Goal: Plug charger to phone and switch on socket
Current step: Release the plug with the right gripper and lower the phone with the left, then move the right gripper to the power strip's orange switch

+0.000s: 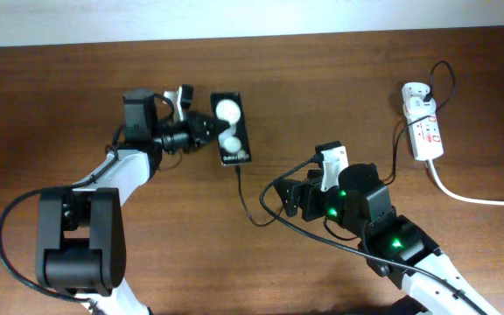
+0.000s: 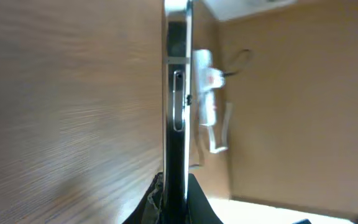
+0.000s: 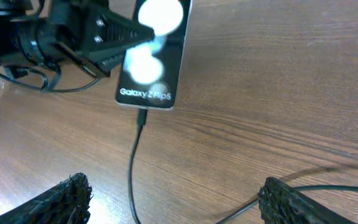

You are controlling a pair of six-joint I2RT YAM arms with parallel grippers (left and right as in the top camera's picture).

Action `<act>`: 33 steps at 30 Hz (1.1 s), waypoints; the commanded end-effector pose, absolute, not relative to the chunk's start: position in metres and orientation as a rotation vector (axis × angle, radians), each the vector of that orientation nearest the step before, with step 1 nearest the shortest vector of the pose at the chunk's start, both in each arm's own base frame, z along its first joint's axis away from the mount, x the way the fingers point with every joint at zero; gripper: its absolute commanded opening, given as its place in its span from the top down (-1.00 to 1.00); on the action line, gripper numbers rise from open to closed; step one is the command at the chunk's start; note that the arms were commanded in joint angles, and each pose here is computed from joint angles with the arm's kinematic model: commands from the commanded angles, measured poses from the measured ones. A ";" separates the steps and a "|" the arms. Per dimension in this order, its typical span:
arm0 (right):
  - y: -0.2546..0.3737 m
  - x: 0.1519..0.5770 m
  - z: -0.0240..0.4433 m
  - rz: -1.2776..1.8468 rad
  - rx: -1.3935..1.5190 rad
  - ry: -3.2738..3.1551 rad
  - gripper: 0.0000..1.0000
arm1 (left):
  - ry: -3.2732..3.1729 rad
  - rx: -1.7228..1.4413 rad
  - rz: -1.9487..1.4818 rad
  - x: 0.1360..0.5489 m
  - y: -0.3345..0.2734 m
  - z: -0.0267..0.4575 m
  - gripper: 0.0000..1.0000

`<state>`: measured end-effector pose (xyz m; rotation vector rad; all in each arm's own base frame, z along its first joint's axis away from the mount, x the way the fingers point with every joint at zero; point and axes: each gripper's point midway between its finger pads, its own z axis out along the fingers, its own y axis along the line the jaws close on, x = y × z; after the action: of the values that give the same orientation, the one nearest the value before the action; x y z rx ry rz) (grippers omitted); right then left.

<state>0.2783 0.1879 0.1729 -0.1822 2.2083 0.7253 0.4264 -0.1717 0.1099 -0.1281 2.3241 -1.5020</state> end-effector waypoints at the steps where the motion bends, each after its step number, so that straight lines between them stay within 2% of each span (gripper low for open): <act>1: 0.185 0.280 0.178 0.707 -0.185 2.186 -0.79 | 2.431 -0.225 -1.157 0.437 -0.153 0.074 1.00; 4: 0.184 0.279 0.176 0.704 -0.185 2.196 -0.79 | 2.472 -0.179 -1.057 0.433 -0.152 0.062 1.00; 9: 0.184 0.278 0.175 0.701 -0.184 2.205 -0.79 | 2.577 -0.304 -0.854 0.426 -0.128 0.037 1.00; 12: 0.184 0.278 0.175 0.704 -0.181 2.206 -0.81 | 2.615 -0.341 -0.791 0.421 -0.121 0.029 0.86; 13: 0.184 0.278 0.175 0.705 -0.181 2.206 -0.81 | 2.619 -0.345 -0.784 0.421 -0.120 0.028 0.75; 15: 0.185 0.277 0.175 0.713 -0.186 2.207 -0.81 | 2.639 -0.367 -0.740 0.418 -0.115 0.024 0.13; 18: 0.186 0.277 0.175 0.716 -0.188 2.207 -0.81 | 2.668 -0.388 -0.709 0.413 -0.111 0.019 -0.25; 19: 0.185 0.277 0.175 0.716 -0.188 2.208 -0.81 | 2.673 -0.391 -0.705 0.412 -0.111 0.018 -0.29; 22: 0.186 0.277 0.175 0.724 -0.181 2.210 -0.82 | 2.690 -0.399 -0.702 0.408 -0.110 0.016 -0.64; 24: 0.186 0.276 0.175 0.724 -0.181 2.210 -0.82 | 2.705 -0.408 -0.698 0.405 -0.109 0.015 -0.99; 28: 0.176 0.283 0.176 0.727 -0.095 2.219 -0.87 | 2.780 -0.471 -0.554 0.392 -0.092 0.004 -0.98; 31: 0.130 0.302 0.188 0.636 0.079 2.243 -0.87 | 2.799 -0.450 -0.540 0.394 -0.092 0.017 -0.98; 33: 0.081 0.314 0.201 0.527 0.220 2.243 -0.67 | 2.755 -0.395 -0.522 0.405 -0.090 0.045 -0.98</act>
<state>0.2953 0.1206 0.1664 0.1065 2.3194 0.6010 0.3908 -0.0980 0.0198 -0.4622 2.8044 -0.5926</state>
